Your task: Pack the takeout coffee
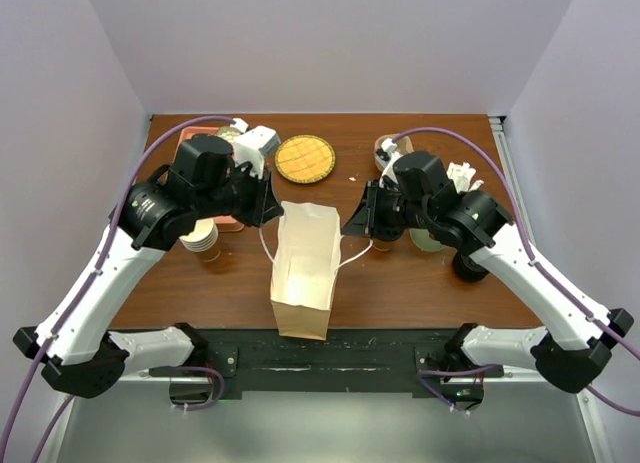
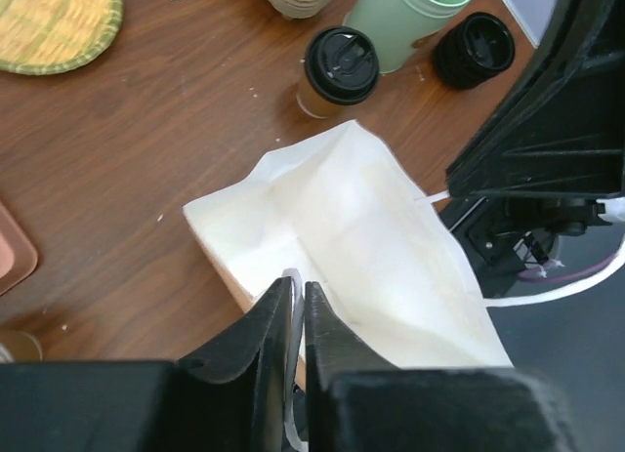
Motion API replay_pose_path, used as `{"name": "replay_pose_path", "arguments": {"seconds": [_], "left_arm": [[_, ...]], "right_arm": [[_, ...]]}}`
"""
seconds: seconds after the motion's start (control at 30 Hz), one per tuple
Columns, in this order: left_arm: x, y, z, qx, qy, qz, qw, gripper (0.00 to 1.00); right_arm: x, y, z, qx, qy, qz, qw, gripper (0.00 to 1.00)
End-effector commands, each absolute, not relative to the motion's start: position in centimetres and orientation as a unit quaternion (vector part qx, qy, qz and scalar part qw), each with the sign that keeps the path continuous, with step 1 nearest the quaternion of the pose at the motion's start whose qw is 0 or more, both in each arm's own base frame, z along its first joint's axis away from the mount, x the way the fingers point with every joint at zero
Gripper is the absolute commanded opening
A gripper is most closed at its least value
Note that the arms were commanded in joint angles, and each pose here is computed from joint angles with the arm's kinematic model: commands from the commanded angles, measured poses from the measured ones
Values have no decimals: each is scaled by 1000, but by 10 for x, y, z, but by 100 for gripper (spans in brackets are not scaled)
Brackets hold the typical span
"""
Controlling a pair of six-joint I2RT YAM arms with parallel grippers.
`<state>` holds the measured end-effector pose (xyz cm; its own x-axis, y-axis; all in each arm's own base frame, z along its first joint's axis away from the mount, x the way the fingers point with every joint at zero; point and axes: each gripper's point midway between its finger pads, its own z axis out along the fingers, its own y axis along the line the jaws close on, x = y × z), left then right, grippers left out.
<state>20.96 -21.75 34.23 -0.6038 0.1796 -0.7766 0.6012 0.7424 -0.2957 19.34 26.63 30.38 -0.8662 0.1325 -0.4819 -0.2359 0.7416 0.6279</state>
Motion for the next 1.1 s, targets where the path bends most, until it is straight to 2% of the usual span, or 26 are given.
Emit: {"name": "replay_pose_path", "arguments": {"seconds": [0.0,0.13,0.37,0.83,1.07], "left_arm": [[201,-201,343,159,872,-271,376,10],[182,-202,302,102,900,-289,310,5],[169,-177,267,-3,927,-255,275,3],[188,-161,271,-107,921,-220,301,5],[177,-157,249,-120,928,-214,280,8]], "right_arm": [[197,270,311,-39,874,387,292,7],[197,269,298,-38,875,383,292,3],[198,262,285,-37,880,367,300,0],[197,258,277,-44,883,356,301,0],[197,260,279,-49,879,363,304,0]]}}
